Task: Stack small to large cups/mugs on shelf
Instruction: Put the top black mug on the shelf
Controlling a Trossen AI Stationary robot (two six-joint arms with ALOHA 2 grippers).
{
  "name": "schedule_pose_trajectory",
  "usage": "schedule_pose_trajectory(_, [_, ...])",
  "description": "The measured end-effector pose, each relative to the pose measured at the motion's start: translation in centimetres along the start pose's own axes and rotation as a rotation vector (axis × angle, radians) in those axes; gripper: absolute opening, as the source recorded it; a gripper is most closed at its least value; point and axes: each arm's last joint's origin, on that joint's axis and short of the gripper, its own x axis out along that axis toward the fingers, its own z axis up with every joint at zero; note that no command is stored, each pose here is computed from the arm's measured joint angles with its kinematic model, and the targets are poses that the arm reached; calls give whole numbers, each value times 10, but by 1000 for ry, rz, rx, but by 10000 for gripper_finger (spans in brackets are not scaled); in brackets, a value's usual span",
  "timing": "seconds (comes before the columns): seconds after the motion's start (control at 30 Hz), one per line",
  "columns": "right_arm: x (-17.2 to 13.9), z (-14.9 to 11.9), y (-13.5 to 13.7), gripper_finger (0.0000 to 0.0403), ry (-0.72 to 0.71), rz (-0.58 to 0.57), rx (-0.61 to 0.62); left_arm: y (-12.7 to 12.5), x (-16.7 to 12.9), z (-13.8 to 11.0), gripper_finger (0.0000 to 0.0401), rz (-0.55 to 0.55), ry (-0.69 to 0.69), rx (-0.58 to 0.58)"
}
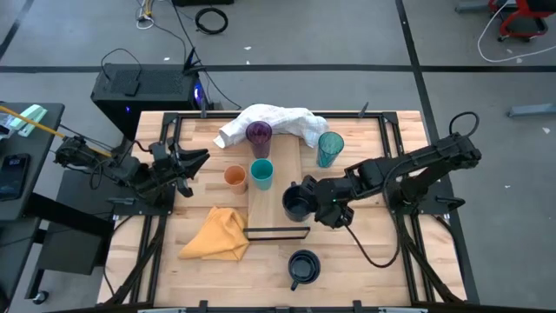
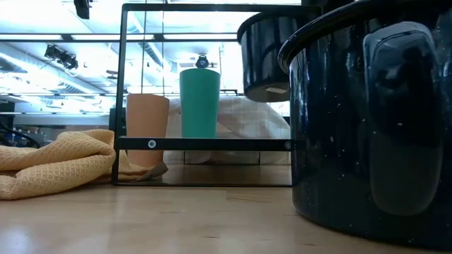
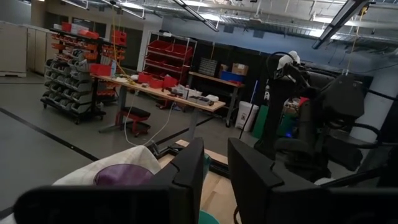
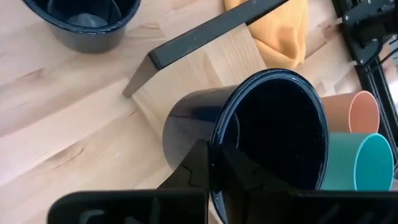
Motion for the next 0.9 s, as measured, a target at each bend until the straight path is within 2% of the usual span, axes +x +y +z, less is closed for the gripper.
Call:
schedule_pose_trajectory(0.43, [40,3,-8,17,-23,48,-55,0,0,0,79,0,0,11])
schedule_pose_trajectory(0.77, [43,-2,-24,17,-66,17,-14,0,0,0,87,0,1,19])
schedule_pose_trajectory(0.9, [40,5,-40,17,-102,-10,-7,0,0,0,82,-1,-2,23])
